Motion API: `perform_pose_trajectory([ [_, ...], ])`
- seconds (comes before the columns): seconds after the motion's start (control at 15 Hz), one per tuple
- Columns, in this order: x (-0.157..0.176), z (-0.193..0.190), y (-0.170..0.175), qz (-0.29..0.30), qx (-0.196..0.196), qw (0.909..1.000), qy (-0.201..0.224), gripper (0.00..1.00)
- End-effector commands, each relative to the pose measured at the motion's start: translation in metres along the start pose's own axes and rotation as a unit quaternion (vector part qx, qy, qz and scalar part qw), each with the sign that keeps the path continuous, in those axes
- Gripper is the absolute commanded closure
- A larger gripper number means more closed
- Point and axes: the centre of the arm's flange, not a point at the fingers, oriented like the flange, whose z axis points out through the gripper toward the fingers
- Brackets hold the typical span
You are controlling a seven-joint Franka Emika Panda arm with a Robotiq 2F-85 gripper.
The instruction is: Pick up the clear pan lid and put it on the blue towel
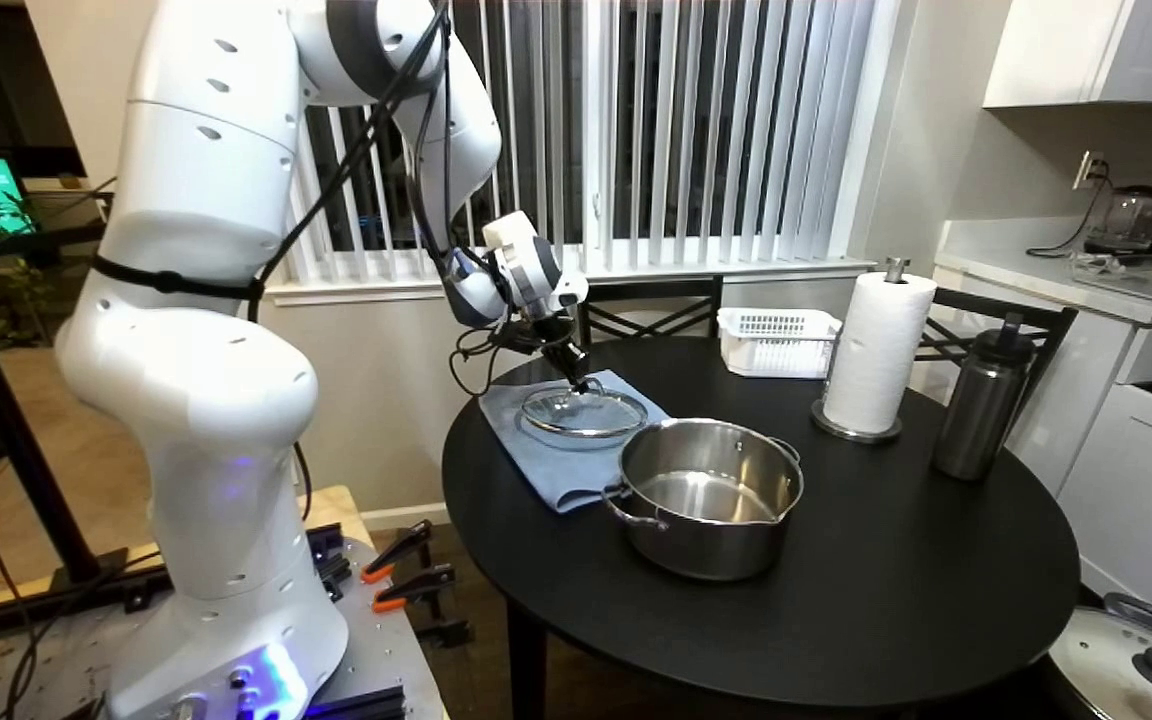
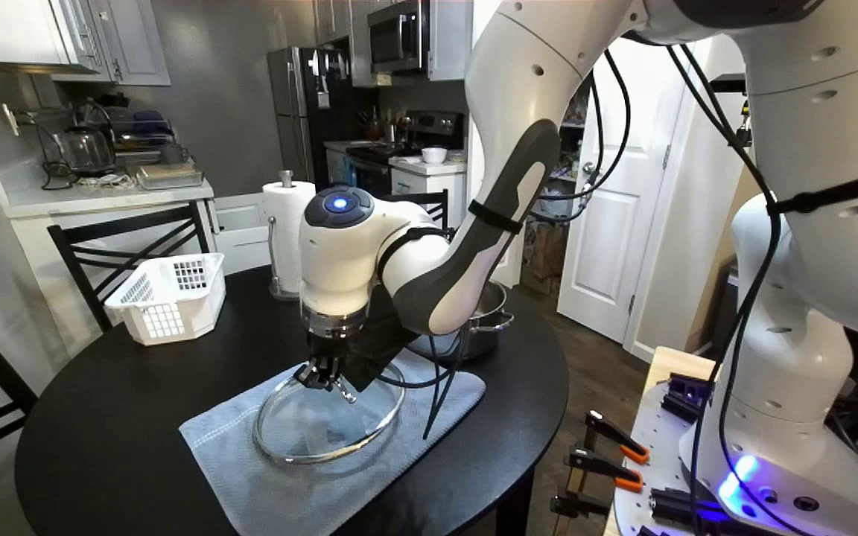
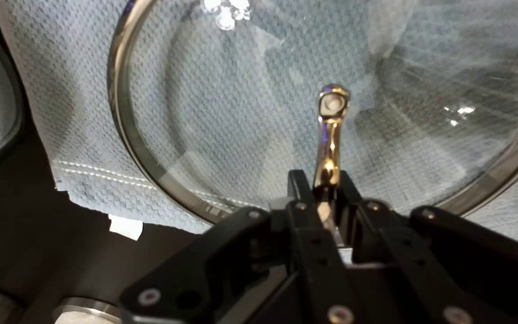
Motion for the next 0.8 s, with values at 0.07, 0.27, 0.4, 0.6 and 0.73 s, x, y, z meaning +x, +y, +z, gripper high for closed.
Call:
perform_pose_trajectory([
  [0.07, 0.0014, 0.0025, 0.0065, 0.007, -0.006, 1.0, 0.002, 0.53],
  [0.27, 0.0021, 0.0024, 0.0061, 0.007, -0.006, 1.0, 0.003, 0.57],
  [0.4, 0.0016, 0.002, 0.005, 0.006, -0.005, 1.0, 0.002, 0.52],
  [0.6, 0.0016, 0.002, 0.005, 0.006, -0.005, 1.0, 0.002, 0.52],
  [0.73, 0.0016, 0.002, 0.005, 0.006, -0.005, 1.0, 0.002, 0.52],
])
